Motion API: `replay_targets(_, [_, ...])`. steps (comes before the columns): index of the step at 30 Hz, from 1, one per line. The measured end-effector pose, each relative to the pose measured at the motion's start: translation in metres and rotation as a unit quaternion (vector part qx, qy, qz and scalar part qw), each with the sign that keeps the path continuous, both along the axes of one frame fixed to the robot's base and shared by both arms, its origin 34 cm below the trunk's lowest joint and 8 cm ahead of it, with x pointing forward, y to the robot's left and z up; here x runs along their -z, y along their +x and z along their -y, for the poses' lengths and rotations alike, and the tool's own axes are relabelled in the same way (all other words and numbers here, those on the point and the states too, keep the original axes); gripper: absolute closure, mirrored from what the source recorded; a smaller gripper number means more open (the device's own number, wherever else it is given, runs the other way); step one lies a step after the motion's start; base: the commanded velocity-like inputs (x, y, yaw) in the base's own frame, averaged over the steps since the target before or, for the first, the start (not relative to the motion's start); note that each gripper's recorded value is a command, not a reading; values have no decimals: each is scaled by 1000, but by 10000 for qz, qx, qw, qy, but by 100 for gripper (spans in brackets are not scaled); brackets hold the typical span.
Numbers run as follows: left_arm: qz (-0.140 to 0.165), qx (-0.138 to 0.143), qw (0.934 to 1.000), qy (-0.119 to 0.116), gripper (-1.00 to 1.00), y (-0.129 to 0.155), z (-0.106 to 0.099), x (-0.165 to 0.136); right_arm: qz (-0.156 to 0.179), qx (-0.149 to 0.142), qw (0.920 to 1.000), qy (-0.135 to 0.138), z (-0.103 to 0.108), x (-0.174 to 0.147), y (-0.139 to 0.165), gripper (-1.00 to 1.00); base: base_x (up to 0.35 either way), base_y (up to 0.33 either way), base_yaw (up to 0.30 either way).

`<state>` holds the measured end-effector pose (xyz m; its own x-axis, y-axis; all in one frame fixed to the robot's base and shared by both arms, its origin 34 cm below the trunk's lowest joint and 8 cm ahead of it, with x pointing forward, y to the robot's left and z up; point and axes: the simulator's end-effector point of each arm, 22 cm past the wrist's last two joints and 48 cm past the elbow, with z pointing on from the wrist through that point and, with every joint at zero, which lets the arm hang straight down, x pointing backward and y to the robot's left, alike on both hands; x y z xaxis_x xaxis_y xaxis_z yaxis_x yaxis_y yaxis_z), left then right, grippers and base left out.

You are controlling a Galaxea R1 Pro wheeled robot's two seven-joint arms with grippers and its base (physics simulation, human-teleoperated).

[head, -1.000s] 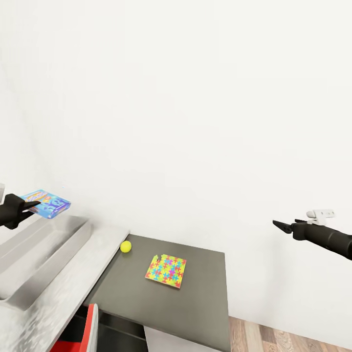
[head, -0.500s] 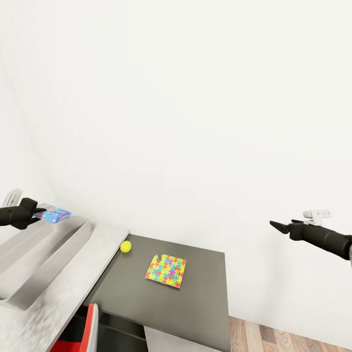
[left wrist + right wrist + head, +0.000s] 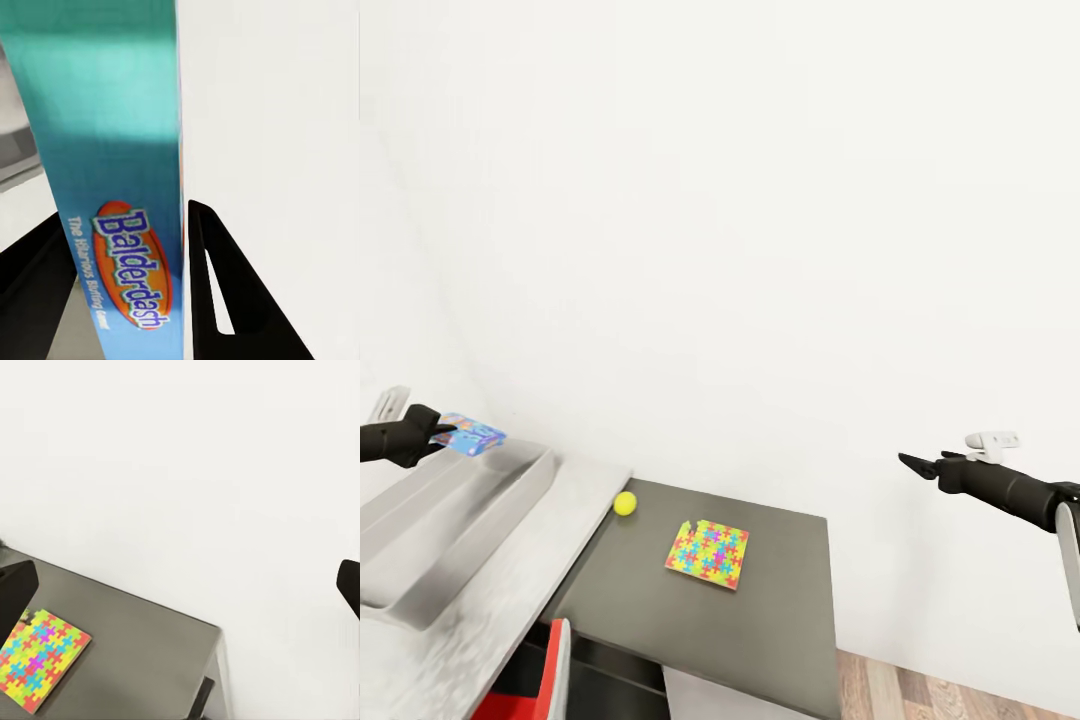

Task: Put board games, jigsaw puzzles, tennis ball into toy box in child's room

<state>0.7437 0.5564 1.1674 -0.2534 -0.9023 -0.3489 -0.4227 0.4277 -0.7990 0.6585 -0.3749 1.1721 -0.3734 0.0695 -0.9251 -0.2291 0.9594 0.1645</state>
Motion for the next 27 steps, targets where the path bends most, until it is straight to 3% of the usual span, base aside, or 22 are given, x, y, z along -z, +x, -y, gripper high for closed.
replay_targets(8, [2,53,10000,11,100,0,3,-1,-1,-2,10000,2,0,0,0,-100,0,209,1])
replay_targets(16, [-1,65,10000,9,100,1,4,0,-2,-2,10000,7,0,0,0,-100,0,38,0])
replay_targets(20, [5,125,9999,-48,100,5,14,2,9,14,10000,11,1,-1,0,-100,0,6,0])
replay_targets(24, [-297,4,9993,239,100,-8,-4,25,129,-8,9999,93,4,-9,0,-100,0,0,0])
replay_targets(27, [-517,-8,9979,389,100,-15,-7,46,160,-11,9998,152,7,-11,-2,-100,0,0,0])
